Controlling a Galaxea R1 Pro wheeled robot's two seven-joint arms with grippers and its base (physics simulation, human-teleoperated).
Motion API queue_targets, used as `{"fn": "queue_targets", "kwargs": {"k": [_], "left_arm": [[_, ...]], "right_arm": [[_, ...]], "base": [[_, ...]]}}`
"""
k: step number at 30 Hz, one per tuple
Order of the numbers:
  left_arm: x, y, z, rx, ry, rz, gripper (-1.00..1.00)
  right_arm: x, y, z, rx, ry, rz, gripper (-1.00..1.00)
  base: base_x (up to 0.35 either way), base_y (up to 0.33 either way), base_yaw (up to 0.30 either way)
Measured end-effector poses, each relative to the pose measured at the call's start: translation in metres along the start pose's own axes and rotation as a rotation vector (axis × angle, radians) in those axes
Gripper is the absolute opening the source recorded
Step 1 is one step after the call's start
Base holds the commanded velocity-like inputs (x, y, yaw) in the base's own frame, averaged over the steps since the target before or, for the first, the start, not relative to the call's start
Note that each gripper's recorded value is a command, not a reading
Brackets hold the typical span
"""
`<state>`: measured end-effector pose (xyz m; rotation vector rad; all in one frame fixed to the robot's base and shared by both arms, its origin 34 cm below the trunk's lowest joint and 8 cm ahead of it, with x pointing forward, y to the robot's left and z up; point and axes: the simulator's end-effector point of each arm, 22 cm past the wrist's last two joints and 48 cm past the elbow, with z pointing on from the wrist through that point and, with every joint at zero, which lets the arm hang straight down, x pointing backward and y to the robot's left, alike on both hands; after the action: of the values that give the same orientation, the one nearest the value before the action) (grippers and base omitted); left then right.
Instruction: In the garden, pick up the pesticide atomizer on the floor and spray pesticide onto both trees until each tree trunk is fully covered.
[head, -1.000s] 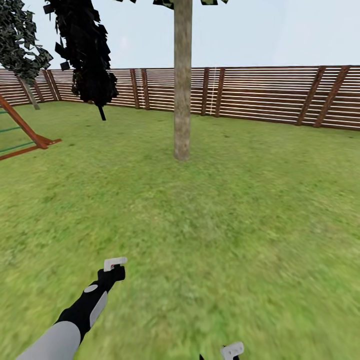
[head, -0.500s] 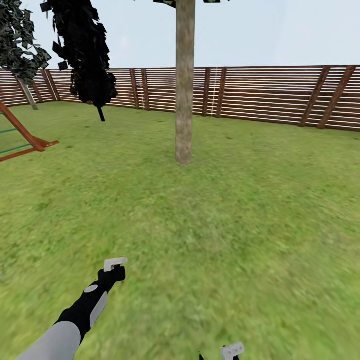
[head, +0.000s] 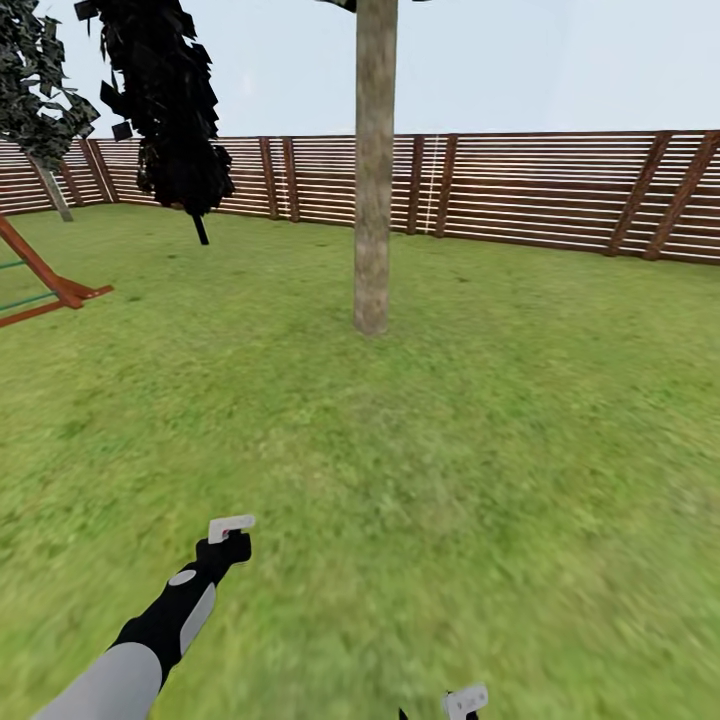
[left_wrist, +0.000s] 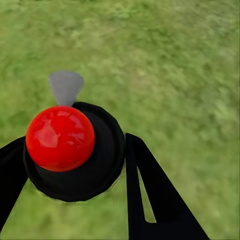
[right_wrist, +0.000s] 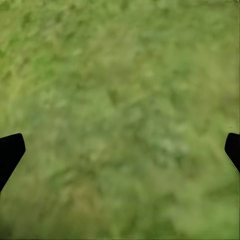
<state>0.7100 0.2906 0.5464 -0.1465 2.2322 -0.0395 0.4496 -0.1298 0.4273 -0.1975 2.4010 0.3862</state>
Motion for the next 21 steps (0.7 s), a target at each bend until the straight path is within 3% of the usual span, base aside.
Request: {"fn": "queue_targets", "kwargs": {"k": [21], "left_arm": [[0.0000,-0.0009,0.0000,0.001,0.000,0.000,-1.00]], "right_arm": [[0.0002,0.0000,0.0000,0.000,0.000,0.000,1.00]], "base": [[0.336,0.076,0.000]]}}
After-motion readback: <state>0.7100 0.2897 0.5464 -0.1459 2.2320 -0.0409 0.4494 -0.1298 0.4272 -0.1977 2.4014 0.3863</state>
